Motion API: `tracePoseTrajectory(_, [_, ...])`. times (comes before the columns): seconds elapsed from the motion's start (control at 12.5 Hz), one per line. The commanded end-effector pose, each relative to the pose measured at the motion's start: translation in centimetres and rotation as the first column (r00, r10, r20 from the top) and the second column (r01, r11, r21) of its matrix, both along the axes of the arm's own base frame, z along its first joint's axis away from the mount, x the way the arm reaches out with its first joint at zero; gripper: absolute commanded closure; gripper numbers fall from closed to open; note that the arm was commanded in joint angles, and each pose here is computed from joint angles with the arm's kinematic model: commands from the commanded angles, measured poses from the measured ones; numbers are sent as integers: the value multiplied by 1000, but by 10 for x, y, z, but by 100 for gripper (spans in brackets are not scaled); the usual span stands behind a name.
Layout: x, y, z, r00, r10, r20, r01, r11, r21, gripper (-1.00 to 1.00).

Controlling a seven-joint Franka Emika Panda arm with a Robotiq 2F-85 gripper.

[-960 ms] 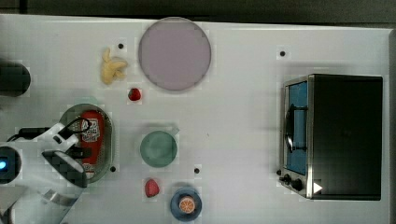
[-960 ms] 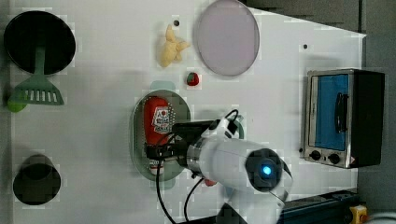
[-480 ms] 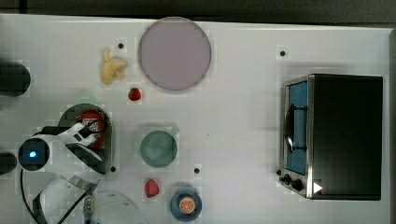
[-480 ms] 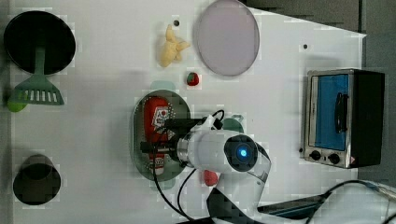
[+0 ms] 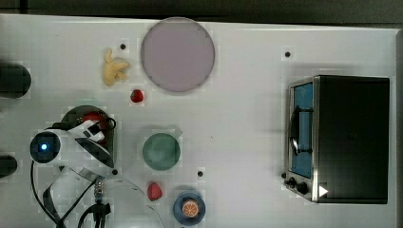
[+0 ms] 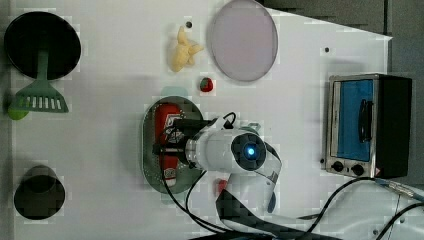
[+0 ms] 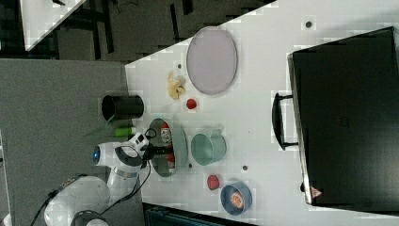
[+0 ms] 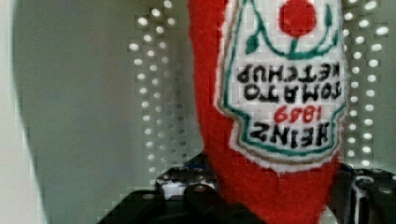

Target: Pick ketchup from strainer and place it on the table

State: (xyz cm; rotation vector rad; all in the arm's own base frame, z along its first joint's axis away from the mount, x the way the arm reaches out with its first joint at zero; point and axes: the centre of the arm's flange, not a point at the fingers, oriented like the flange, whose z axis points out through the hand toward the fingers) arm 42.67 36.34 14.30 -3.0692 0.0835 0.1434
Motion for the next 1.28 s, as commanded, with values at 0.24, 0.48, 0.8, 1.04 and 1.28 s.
tracePoseTrajectory(0.24, [13, 24, 69, 994, -31, 108, 29, 999, 22, -21])
tracePoseTrajectory(0.48, [17, 29, 137, 986, -129, 103, 128, 992, 22, -21])
tracePoseTrajectory(0.8, [46, 18, 219, 965, -252, 77, 250, 968, 35, -21])
tracePoseTrajectory(1.04, [86, -16, 261, 955, -293, 51, 295, 955, -41, -21])
tracePoseTrajectory(1.28, [133, -68, 285, 949, -313, 27, 314, 946, -76, -21])
